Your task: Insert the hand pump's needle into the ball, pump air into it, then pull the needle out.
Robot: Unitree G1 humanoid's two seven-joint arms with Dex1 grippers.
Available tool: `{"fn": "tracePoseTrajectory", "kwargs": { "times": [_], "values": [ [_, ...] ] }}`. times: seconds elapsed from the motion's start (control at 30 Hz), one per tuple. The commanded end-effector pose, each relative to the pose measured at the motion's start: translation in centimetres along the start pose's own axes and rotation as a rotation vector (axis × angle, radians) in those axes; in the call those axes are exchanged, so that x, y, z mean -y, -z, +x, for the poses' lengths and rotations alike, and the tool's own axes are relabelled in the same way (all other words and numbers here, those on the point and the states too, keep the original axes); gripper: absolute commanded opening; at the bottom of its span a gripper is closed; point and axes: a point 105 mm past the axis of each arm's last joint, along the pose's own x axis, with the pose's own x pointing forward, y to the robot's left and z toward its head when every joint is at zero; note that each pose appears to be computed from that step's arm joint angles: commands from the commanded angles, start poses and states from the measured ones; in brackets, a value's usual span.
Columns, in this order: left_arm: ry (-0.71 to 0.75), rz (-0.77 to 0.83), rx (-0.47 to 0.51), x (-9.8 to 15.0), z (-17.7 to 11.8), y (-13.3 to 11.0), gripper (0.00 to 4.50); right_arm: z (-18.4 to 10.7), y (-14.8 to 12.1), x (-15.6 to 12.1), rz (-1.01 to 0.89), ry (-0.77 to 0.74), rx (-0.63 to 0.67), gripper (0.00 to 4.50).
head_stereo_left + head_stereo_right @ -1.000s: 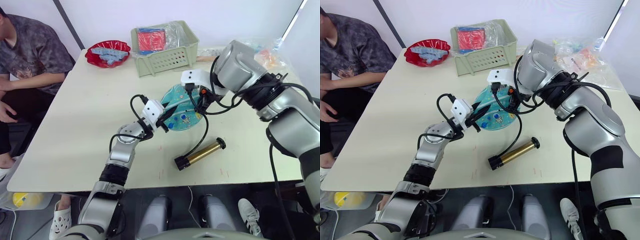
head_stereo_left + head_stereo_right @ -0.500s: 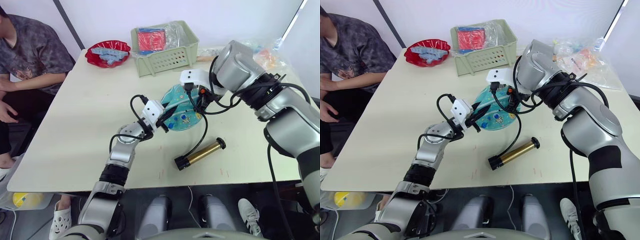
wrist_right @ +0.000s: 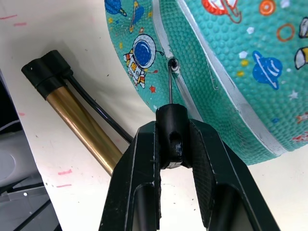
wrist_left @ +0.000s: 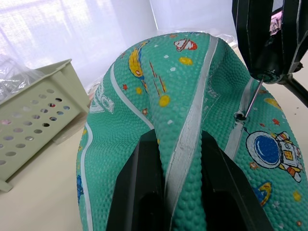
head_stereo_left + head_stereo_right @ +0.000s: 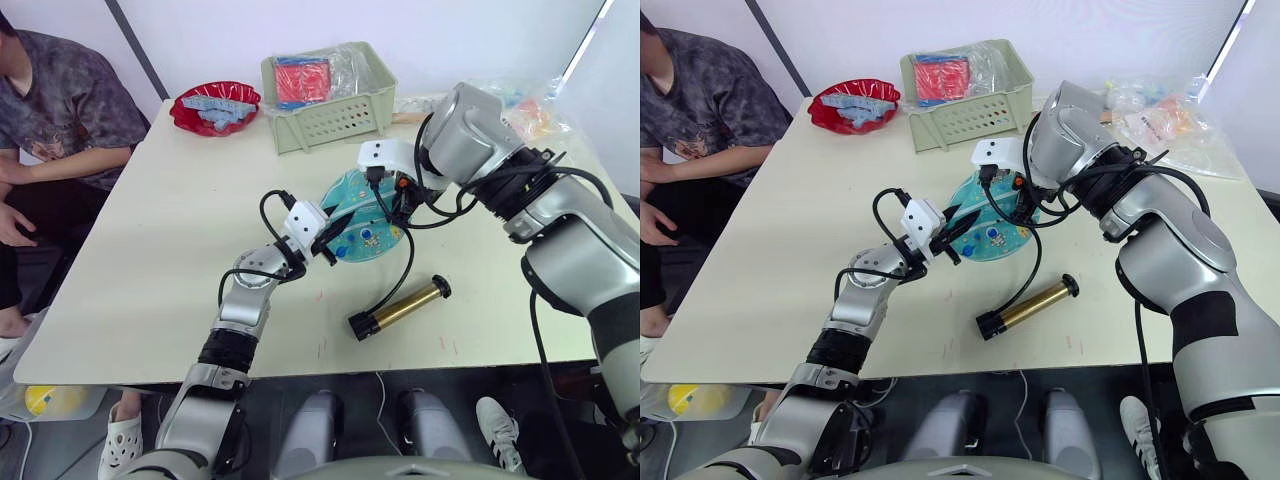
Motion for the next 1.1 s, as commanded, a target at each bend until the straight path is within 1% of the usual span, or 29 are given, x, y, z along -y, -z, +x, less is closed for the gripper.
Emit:
{"fn": "tracePoseTrajectory", "kwargs": {
  "times": [0.03,0.73,0.83,0.97,1.1],
  "values": [
    [0.087,-0.034,-0.091,2.5,-0.1,2.4,0.33,-0.7,-1.3,0.1,-0.027,0.026,0.036,0.37],
    [0.097,-0.020,-0.084,2.8,0.2,2.2,0.33,0.2,-2.5,-0.2,-0.096,0.034,0.012,0.37],
    [0.105,-0.012,-0.083,2.9,0.3,2.1,0.33,0.1,-3.1,-0.6,-0.117,0.028,0.013,0.37],
    [0.115,-0.002,-0.091,3.1,0.3,2.2,0.33,-0.2,-3.9,-1.1,-0.158,0.020,0.015,0.37],
    [0.121,-0.002,-0.099,3.2,0.3,2.4,0.33,-0.5,-4.4,-1.0,-0.289,0.060,-0.011,0.37]
  ]
}}
